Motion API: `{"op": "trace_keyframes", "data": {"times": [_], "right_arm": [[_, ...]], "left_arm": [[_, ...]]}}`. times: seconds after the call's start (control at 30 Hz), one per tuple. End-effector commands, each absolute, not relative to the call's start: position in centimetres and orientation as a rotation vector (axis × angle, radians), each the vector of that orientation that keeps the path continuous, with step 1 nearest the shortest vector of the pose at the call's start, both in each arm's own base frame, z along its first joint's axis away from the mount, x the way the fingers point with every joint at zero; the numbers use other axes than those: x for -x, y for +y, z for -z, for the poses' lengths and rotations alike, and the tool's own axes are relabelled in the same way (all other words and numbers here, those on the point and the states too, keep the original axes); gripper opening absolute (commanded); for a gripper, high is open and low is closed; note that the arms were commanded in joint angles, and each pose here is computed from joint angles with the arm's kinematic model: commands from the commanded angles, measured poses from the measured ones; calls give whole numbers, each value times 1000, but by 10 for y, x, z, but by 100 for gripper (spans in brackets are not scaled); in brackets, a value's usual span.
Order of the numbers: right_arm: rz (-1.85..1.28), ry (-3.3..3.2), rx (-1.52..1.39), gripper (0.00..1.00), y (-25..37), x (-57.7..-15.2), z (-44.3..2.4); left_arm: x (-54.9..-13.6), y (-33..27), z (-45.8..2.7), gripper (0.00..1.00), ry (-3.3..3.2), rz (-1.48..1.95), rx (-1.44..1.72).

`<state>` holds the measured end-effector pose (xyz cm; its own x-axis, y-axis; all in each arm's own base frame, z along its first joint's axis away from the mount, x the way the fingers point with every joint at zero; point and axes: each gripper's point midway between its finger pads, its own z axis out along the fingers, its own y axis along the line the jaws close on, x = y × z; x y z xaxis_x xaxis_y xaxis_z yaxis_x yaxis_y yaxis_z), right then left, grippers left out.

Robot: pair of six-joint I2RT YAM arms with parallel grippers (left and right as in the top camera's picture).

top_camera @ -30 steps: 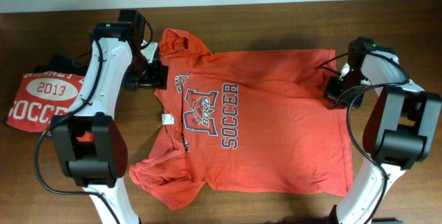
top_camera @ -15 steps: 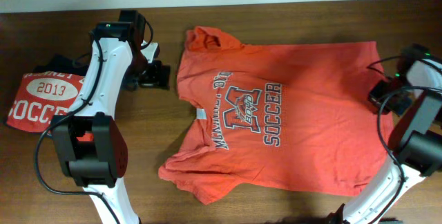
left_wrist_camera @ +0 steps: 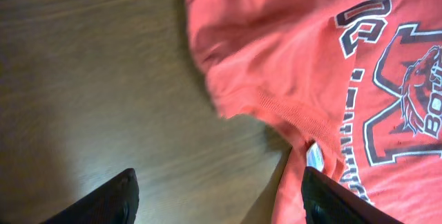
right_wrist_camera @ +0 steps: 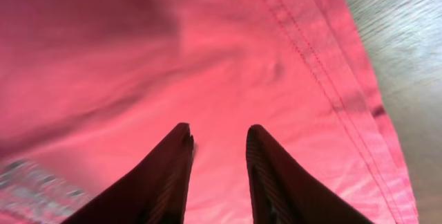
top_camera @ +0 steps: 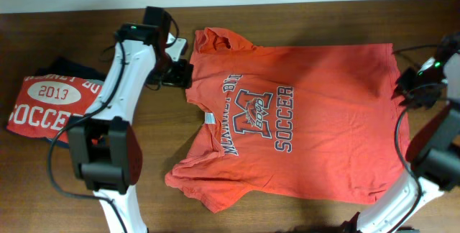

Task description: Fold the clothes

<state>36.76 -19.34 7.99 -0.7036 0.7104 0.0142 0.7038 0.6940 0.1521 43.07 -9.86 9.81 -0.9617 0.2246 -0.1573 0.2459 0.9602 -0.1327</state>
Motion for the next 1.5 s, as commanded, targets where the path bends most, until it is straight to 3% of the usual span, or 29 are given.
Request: {"op": "trace_keyframes", "data": {"times": [0.0,0.2,0.33,0.4,0.47,0.63,0.87,0.97,1.13,1.17,1.2,1.27,1.37,1.47], "right_arm": [[-293,2706,-1061,32,-177,-381,-152],[-360,2675,-951,32,-148,-385,-183],[-364,2688,-915,32,-137,-389,-184],[-366,2693,-902,32,-134,-390,-184],[-366,2695,-899,32,-133,-391,-184],[-368,2698,-901,32,-132,-390,-184],[-379,2733,-921,32,-128,-381,-181],[-382,2749,-917,32,-126,-378,-181],[-373,2770,-871,33,-120,-379,-180],[-372,2774,-858,33,-117,-380,-180],[-372,2778,-837,35,-116,-381,-180],[-366,2785,-808,40,-112,-383,-179],[-366,2805,-799,49,-109,-385,-173],[-371,2855,-801,55,-104,-384,-154]], "left_arm": [[-436,-107,-60,74,3012,252,-413],[-450,-111,-20,60,3017,253,-416],[-461,-113,-7,44,2993,255,-415],[-464,-114,1,16,2991,255,-415],[-465,-115,8,1,2994,258,-416],[-483,-107,20,1,2946,187,-384],[-542,-39,12,0,2770,41,23],[-556,-8,6,1,2703,108,271],[-586,17,-23,1,2554,371,324],[-590,22,-30,10,2533,384,327],[-594,26,-37,28,2518,392,331],[-600,32,-57,55,2488,437,310],[-603,32,-81,65,2472,490,268],[-602,32,-105,68,2484,480,213]]}}
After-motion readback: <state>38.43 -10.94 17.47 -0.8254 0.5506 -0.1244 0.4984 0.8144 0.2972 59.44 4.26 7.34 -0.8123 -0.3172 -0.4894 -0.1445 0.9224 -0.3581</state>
